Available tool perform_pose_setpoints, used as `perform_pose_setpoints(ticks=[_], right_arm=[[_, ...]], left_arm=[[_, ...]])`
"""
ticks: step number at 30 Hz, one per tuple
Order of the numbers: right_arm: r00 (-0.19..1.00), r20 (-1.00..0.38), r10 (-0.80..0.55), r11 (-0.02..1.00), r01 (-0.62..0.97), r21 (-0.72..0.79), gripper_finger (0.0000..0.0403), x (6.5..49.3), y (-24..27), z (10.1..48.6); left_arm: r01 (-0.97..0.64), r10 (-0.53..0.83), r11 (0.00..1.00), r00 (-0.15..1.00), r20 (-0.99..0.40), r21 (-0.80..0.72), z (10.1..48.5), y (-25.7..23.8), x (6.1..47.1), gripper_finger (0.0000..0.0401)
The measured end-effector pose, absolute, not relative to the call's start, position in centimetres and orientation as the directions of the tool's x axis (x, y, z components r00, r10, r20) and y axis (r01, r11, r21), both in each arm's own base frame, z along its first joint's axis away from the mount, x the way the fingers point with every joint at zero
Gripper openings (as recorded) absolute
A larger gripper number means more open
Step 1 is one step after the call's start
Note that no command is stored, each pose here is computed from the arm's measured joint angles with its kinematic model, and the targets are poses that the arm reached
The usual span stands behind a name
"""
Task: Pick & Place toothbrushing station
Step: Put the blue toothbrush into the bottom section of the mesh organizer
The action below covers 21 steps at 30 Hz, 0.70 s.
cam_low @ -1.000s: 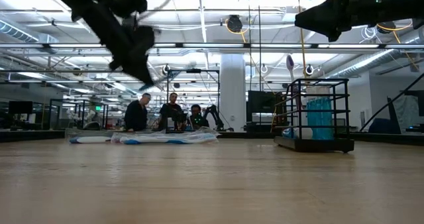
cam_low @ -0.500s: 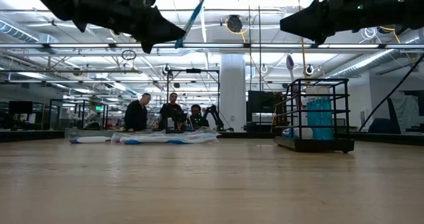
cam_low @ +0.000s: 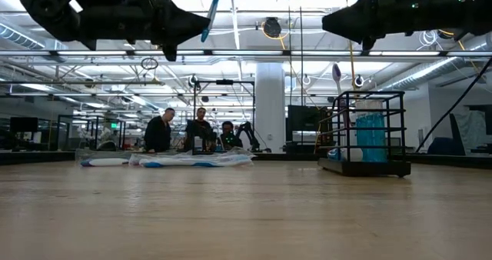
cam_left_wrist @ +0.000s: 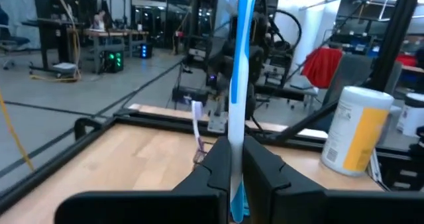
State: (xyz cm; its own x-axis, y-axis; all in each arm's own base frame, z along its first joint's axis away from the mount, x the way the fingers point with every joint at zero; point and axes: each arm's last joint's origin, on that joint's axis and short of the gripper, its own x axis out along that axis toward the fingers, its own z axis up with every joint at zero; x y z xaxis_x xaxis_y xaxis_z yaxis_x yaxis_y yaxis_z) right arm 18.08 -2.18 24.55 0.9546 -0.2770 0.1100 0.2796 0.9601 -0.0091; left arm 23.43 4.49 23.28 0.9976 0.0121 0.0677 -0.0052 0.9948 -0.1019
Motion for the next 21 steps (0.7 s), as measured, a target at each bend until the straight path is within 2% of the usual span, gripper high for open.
perform_pose_setpoints(ticks=[8,17,21], right_arm=[[0.966,0.181,-0.185,0.982,0.188,0.003,0.0114,19.9,-2.1,24.1],[0.963,0.217,-0.16,0.987,0.162,0.004,0.0116,21.1,-2.1,23.5],[0.962,0.224,-0.159,0.987,0.16,0.016,0.0129,21.1,-2.1,23.5]], left_arm=[[0.043,-0.035,0.995,0.995,0.09,-0.091,22.5,3.6,25.2,0.0015],[0.074,-0.071,0.994,0.996,0.046,-0.082,21.5,3.3,28.3,0.0015],[0.086,-0.084,0.994,0.996,0.037,-0.066,21.5,3.2,29.8,0.0015]])
